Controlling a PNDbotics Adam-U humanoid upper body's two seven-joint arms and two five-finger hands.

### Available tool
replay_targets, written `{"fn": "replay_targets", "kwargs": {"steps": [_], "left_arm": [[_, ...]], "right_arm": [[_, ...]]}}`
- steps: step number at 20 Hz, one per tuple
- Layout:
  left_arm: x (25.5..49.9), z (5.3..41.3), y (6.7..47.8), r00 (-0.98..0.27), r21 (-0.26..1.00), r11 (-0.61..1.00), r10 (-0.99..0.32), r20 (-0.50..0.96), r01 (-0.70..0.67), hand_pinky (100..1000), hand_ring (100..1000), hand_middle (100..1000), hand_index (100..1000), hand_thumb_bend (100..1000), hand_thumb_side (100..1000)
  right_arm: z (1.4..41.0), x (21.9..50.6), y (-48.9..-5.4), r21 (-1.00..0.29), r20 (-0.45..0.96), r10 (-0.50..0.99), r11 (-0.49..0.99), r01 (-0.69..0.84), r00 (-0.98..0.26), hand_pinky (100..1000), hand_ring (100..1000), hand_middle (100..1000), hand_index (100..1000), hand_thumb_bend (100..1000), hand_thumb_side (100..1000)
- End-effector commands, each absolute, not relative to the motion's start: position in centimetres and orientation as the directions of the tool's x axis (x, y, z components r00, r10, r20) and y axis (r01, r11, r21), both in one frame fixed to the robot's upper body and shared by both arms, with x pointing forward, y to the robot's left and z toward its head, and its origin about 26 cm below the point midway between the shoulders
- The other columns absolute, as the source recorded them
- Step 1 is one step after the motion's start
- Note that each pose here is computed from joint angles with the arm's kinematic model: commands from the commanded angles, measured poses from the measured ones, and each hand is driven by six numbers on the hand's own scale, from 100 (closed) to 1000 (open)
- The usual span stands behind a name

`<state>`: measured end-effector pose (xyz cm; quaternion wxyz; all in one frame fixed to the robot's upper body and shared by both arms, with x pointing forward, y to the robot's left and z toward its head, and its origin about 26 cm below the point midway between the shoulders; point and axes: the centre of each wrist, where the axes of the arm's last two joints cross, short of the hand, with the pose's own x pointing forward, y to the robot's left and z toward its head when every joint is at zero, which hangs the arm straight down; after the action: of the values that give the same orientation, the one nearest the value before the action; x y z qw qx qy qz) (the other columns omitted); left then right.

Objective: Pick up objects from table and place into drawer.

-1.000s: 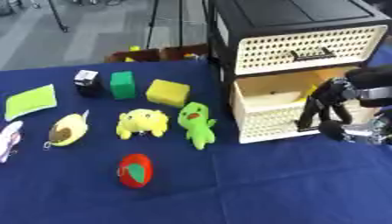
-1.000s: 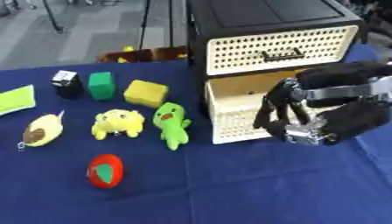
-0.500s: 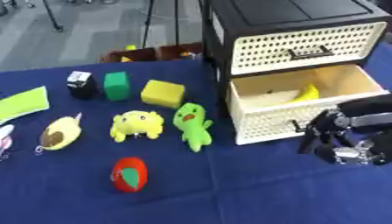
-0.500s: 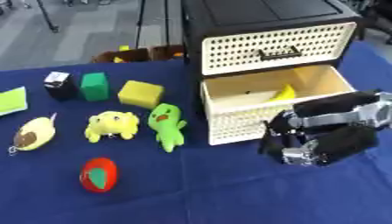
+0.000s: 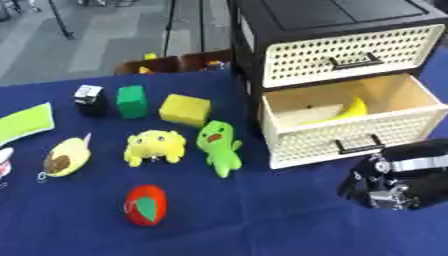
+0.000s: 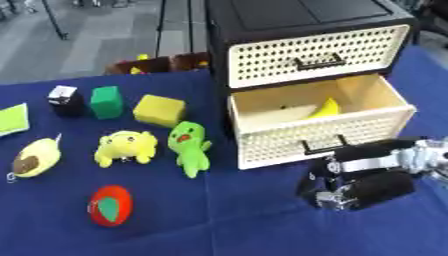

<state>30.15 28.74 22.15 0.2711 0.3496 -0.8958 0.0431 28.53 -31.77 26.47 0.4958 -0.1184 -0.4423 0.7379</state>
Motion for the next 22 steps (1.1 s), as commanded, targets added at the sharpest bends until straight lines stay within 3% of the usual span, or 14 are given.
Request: {"fn": "replay_targets", "kwargs": {"steps": [1,22], "left_arm": [[29.9,22.7,29.0,-0.618,0.091,0.748,-0.604,0.503,-0.657,480,659,657,817,227,916],[30.0,22.1,28.4,-0.629,0.072,0.772,-0.564,0.535,-0.631,468,643,638,809,198,906]], "right_arm": [[27.7,28.3,-31.8,-0.801,0.22,0.861,-0.109,-0.588,-0.458,386,594,777,892,100,1000],[30.1,28.6,-30.6,-0.87,0.134,0.92,-0.069,-0.488,-0.369,381,610,781,892,100,1000]]}}
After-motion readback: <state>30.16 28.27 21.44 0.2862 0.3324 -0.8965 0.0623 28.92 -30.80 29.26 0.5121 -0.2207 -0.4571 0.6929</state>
